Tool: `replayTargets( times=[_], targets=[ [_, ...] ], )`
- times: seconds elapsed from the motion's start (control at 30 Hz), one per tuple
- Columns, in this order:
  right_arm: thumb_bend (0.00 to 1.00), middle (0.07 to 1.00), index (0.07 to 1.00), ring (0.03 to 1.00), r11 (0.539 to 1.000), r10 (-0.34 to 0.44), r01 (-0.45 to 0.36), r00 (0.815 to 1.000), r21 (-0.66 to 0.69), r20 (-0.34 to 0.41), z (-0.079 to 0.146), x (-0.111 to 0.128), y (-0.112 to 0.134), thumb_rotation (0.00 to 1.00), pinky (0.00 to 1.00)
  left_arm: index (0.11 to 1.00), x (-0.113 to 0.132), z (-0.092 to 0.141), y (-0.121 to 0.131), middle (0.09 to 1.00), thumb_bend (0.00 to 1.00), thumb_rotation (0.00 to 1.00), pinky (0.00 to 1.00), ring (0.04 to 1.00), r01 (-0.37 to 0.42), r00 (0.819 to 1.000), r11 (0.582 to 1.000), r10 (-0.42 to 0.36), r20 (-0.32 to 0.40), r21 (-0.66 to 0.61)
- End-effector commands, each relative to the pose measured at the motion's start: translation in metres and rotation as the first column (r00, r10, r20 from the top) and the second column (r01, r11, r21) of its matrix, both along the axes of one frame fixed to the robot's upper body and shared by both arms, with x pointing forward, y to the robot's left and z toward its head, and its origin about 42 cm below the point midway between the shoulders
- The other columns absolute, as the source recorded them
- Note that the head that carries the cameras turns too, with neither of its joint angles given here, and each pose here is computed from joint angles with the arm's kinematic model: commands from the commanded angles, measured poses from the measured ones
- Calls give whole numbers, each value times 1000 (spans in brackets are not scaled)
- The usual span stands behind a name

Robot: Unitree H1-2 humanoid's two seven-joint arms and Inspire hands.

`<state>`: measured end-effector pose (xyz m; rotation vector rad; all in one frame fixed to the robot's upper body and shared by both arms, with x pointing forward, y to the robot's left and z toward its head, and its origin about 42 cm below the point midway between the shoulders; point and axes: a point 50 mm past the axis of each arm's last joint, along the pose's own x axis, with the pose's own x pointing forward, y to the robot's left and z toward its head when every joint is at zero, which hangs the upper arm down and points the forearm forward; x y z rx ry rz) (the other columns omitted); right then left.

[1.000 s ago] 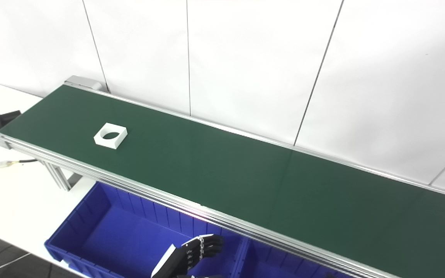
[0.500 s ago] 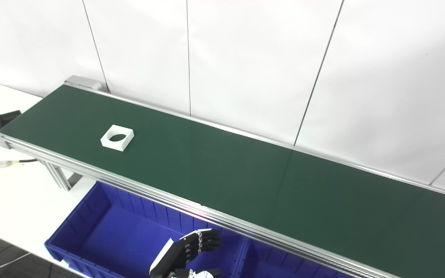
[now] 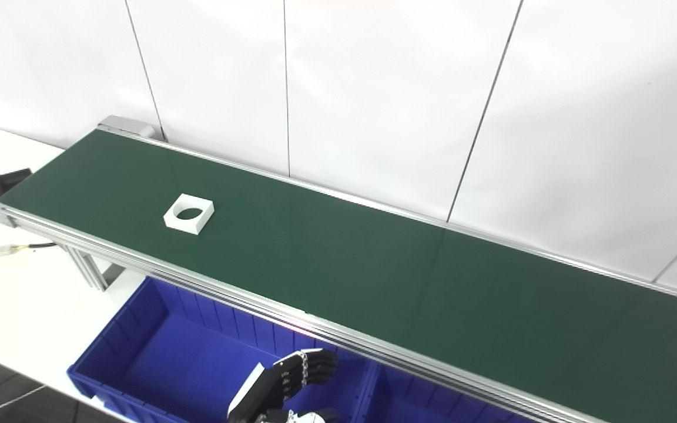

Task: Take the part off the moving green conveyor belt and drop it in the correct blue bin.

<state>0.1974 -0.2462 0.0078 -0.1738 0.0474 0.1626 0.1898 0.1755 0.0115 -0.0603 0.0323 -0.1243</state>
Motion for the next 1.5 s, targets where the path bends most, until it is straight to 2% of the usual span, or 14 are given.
replayTargets(
  times=[0.0,0.63,0.93,1.47],
  targets=[
    [657,837,848,782,1000,6,-6,997,8,79,10,4,2,0,690,755,6,9,-4,778,658,0,785,767,0,998,1000,1,56,-12],
    [695,814,823,761,1000,18,-16,995,-20,103,14,7,7,0,664,759,4,7,1,788,606,0,813,775,11,999,1000,-11,52,-14],
    [718,813,809,752,999,34,-32,992,-19,119,18,6,12,0,648,769,4,9,7,801,511,0,832,796,21,997,1000,-21,72,2],
    [760,807,807,751,999,31,-28,990,-28,141,23,4,20,0,668,774,0,11,18,806,498,0,846,803,16,997,1000,-16,77,-2]
  ],
)
